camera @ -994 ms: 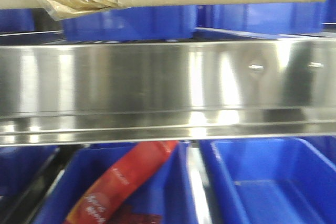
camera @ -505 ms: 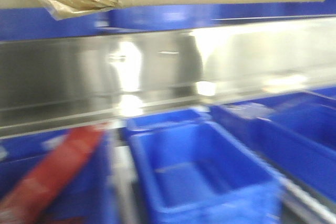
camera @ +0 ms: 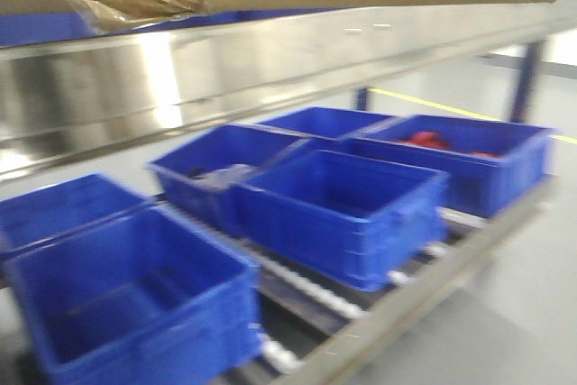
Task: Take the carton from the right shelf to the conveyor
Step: 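Hold the carton in both grippers while driving toward the conveyor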
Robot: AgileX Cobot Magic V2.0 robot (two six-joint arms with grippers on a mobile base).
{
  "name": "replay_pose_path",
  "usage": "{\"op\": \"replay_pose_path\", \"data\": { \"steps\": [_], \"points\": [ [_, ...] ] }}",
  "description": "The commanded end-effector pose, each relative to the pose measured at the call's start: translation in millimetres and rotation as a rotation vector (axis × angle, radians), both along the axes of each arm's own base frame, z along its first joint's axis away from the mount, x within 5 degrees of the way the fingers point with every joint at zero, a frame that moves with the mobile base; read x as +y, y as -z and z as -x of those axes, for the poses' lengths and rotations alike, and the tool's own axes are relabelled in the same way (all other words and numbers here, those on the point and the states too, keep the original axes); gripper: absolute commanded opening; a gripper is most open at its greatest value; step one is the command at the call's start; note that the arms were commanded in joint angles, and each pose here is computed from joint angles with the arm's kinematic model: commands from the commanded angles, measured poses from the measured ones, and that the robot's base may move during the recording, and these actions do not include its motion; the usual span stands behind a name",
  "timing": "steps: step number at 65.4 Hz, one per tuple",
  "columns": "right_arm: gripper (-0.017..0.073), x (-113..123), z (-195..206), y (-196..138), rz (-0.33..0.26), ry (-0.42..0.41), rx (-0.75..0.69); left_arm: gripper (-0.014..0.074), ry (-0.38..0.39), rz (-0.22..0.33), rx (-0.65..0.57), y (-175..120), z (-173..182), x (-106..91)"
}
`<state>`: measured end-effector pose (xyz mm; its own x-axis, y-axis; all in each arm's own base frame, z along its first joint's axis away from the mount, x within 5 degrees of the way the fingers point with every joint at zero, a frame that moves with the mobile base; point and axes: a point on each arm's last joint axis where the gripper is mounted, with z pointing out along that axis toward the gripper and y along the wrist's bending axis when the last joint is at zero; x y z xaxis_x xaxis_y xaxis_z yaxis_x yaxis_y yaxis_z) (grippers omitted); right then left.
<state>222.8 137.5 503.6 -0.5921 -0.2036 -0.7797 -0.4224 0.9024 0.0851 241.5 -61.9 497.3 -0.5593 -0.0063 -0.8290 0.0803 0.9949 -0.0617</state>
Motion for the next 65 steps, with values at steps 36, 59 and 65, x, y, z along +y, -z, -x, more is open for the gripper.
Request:
{"op": "replay_pose_path", "data": {
  "steps": [36,59,65],
  "points": [
    [-0.0067,-0.1,6.6,-6.9,-0.036,-0.033,-0.024,-0.0016,0.027,0.006,-0.080,-9.0,1.5,-2.0],
    [-0.0067,-0.1,6.6,-6.9,-0.036,-0.033,-0.024,-0.0016,0.027,0.006,-0.080,-9.0,1.5,-2.0],
    [-0.0067,-0.1,6.6,-6.9,-0.036,-0.033,-0.024,-0.0016,0.027,0.006,-0.080,-9.0,1.5,-2.0]
  ]
}}
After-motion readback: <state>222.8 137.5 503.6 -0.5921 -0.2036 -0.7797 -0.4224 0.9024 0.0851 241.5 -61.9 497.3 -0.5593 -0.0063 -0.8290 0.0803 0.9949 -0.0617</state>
